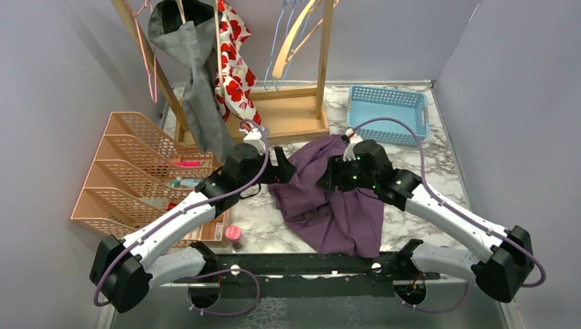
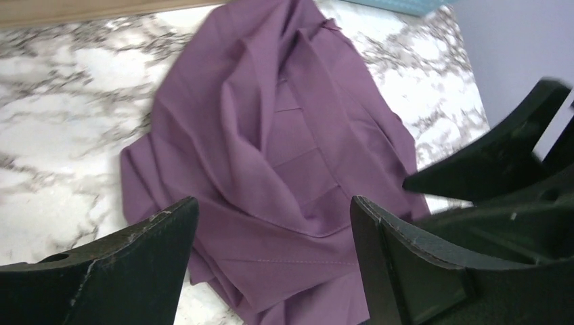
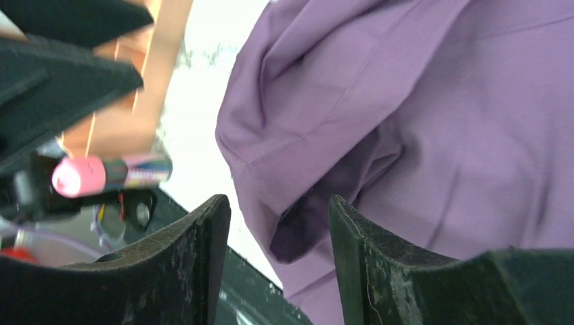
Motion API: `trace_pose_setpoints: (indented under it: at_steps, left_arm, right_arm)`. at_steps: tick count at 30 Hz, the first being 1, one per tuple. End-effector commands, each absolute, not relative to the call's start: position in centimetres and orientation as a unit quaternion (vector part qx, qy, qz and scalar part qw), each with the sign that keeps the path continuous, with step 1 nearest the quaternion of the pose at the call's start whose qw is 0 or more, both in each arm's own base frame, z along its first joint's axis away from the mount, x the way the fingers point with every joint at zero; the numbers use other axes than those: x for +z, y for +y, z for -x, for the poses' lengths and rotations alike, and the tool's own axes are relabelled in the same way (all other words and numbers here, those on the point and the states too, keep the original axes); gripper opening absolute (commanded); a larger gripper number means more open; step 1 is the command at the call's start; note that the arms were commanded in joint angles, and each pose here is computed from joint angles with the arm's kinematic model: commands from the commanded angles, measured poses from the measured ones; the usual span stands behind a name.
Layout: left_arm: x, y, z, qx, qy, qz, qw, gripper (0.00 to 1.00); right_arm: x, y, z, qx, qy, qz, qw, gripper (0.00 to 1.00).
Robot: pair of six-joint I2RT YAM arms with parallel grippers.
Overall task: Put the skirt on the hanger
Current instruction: Place the skirt at the center of the board, then adjust the skirt at the center of the board.
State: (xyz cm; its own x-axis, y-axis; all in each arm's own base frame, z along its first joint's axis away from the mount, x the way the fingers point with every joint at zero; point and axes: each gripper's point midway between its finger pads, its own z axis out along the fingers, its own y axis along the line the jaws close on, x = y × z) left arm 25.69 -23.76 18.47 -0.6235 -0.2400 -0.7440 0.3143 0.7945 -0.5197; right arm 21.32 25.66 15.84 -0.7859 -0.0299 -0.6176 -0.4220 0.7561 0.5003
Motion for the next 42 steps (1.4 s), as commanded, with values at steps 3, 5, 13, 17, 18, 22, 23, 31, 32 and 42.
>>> trace_pose_setpoints:
  at_steps: [3,5,13,17,18,22,23,31,32,42]
  left_arm:
    - [23.2,-28.2,-24.2,-0.371,0.795,-0.157,0.453,0.84]
    - [24.2,-29.4,-24.0,-0.362,0.786,-0.181,0.468,0.83]
    - [23.1,-32.4,-24.6,-0.293,0.8,-0.22,0.476,0.84]
    - [21.1,-33.6,-24.3,-0.242,0.822,-0.244,0.455,0.84]
    - [20.5,-33.6,-24.2,-0.225,0.828,-0.251,0.447,0.85]
    - [17.8,-34.2,-23.5,-0.184,0.845,-0.29,0.409,0.9]
    - [17.2,-34.4,-23.2,-0.182,0.847,-0.301,0.398,0.92]
    - [13.2,-30.7,-23.7,-0.076,0.874,-0.307,0.368,0.63]
    - [13.3,-30.0,-23.7,-0.069,0.876,-0.299,0.372,0.56]
    - [14.6,-27.7,-21.9,-0.127,0.879,-0.225,0.401,0.31]
  right_arm:
    - [20.0,19.9,-27.2,0.201,0.867,-0.024,0.456,0.6]
    - [20.4,17.9,-28.6,0.144,0.871,-0.048,0.467,0.6]
    - [19.7,14.2,-33.0,0.119,0.891,-0.102,0.426,0.6]
    - [17.0,13.7,-33.4,0.124,0.902,-0.129,0.393,0.6]
    - [16.0,13.4,-33.3,0.127,0.905,-0.137,0.381,0.6]
    - [13.7,12.8,-33.2,0.129,0.913,-0.152,0.357,0.59]
    - [13.3,12.7,-33.1,0.126,0.914,-0.153,0.353,0.59]
    - [12.6,13.4,-33.4,0.135,0.92,-0.127,0.344,0.59]
    - [12.6,13.6,-33.5,0.139,0.922,-0.118,0.343,0.59]
    - [13.1,17.1,-36.8,0.187,0.92,-0.06,0.34,0.6]
